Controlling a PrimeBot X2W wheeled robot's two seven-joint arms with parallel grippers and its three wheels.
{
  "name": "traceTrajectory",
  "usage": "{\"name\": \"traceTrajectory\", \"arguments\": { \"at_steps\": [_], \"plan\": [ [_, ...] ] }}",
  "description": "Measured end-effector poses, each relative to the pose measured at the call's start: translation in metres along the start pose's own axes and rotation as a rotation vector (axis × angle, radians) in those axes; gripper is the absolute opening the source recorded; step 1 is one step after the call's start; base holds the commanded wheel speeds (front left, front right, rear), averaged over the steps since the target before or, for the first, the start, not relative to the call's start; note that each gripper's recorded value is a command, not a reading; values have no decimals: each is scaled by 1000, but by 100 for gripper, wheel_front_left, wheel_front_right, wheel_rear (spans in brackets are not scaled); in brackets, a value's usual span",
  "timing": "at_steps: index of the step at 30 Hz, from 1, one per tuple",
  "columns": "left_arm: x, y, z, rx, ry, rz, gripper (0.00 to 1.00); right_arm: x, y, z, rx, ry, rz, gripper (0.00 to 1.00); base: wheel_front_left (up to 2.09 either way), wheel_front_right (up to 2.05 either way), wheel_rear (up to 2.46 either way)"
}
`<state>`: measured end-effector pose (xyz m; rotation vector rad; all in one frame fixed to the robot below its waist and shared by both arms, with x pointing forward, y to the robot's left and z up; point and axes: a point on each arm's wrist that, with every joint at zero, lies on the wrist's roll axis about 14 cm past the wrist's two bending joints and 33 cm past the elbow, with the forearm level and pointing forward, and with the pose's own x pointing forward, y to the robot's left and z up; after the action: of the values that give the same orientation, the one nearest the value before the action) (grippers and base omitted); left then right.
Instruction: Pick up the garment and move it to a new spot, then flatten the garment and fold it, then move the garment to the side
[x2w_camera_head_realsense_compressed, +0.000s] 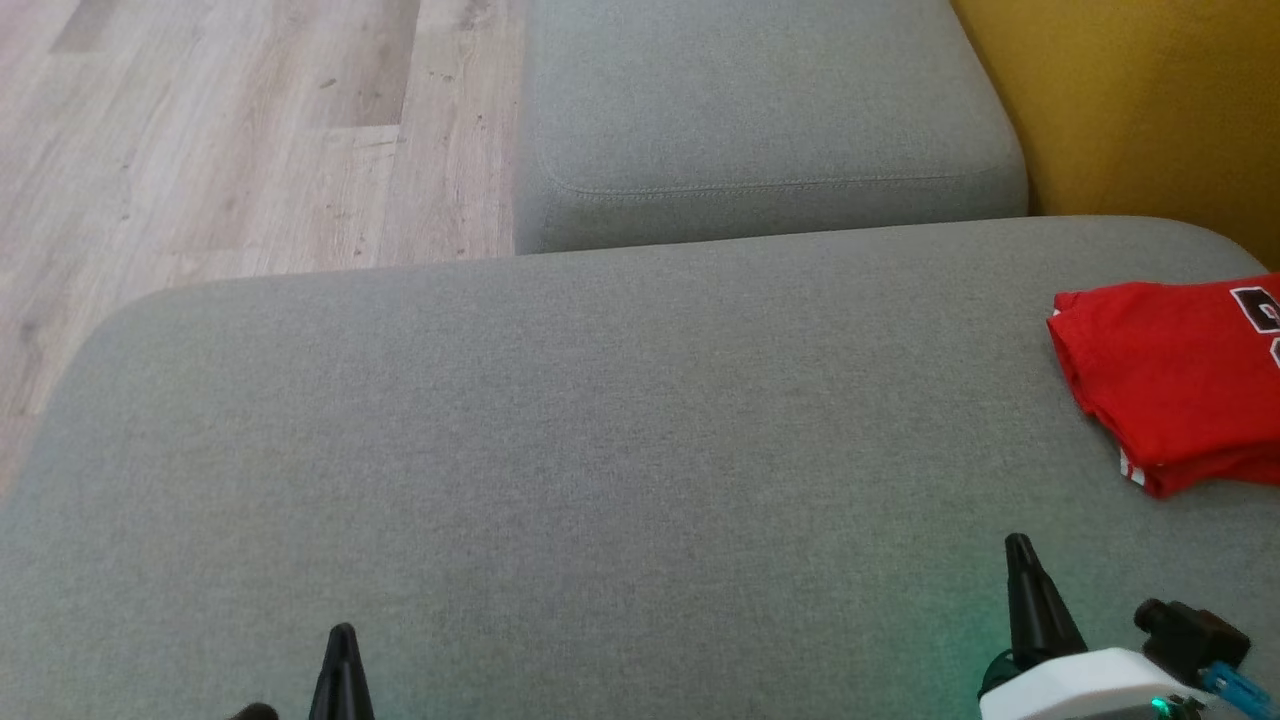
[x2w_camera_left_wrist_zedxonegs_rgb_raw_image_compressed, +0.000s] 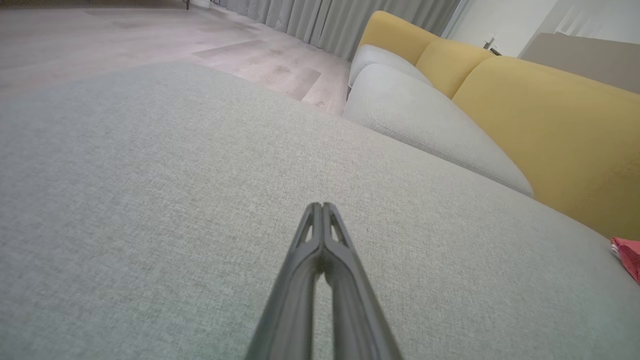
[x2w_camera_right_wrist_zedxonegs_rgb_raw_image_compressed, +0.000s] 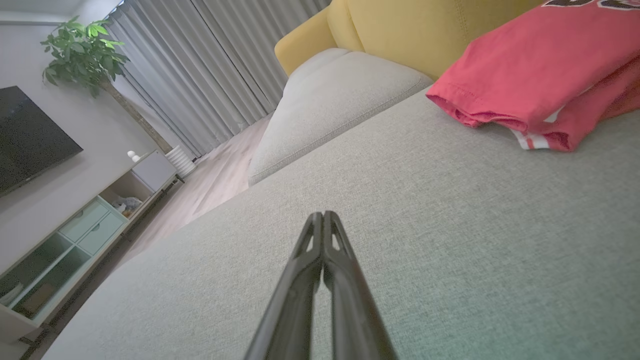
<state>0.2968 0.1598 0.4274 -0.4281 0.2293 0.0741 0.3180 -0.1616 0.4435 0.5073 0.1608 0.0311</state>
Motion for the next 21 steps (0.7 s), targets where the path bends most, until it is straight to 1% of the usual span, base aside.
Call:
{"name": "traceTrajectory", "arguments": {
  "at_steps": [21],
  "plan": [
    [14,5,7,-257,25,15,0,9,-10,9,238,-12,-48,0,0,0,0]
  ]
}}
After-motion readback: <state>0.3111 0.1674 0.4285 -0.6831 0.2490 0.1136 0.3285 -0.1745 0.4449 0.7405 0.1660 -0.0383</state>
